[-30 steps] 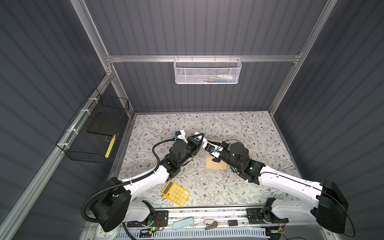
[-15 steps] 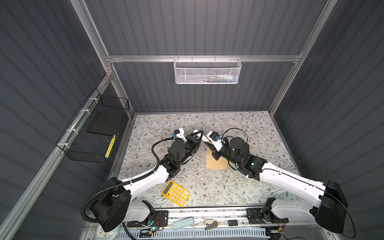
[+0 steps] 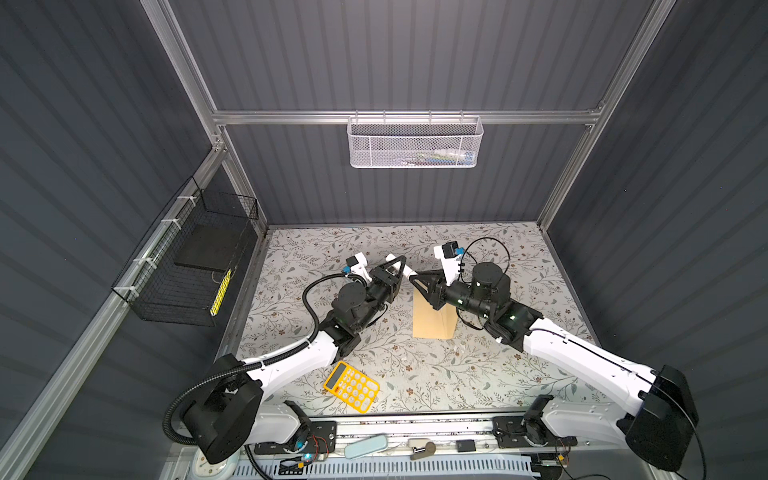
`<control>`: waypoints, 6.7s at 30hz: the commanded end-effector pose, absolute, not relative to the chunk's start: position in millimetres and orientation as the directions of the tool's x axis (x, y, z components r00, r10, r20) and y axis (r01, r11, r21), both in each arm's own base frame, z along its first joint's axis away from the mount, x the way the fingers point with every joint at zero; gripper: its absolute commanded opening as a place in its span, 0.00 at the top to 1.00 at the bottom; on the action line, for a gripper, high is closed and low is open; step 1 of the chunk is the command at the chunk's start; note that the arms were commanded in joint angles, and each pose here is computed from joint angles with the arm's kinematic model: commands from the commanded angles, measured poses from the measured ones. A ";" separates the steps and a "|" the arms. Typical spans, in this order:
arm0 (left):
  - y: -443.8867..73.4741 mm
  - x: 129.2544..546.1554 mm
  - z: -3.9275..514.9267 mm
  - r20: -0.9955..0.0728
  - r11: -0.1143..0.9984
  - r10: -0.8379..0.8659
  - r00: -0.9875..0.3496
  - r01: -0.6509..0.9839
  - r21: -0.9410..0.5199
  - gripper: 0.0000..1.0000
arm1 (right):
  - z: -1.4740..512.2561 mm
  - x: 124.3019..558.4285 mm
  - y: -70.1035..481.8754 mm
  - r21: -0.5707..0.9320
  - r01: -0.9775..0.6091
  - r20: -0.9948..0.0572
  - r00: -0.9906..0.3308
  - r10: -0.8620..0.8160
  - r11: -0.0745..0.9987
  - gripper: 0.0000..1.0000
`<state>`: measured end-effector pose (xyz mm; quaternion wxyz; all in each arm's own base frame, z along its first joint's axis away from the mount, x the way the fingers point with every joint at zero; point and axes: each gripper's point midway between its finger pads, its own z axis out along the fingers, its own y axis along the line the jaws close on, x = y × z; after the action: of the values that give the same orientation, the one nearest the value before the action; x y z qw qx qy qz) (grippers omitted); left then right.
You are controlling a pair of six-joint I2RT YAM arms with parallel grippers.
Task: Place the letter into the envelope and seal it
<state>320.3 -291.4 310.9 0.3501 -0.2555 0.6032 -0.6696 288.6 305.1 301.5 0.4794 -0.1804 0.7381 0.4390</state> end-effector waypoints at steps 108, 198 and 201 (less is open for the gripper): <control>-315.4 316.8 306.9 -0.130 0.022 -0.704 -0.699 0.162 -0.987 1.00 | 292.3 274.5 288.3 -0.956 0.075 -0.189 0.576 -0.796 0.282 0.56; -307.6 316.1 310.0 -0.149 0.017 -0.728 -0.669 0.199 -0.980 1.00 | 298.1 248.5 312.6 -0.245 -0.700 -0.967 0.124 -0.225 0.671 0.85; -306.3 316.1 311.3 -0.150 0.014 -0.733 -0.664 0.205 -0.979 1.00 | 303.2 246.1 316.2 -0.142 -0.730 -0.988 0.059 -0.146 0.668 0.84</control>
<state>314.7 -314.1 292.4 0.3207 -0.2180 0.6456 -0.6579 270.2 291.9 283.8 0.6610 -0.3434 0.6581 0.1094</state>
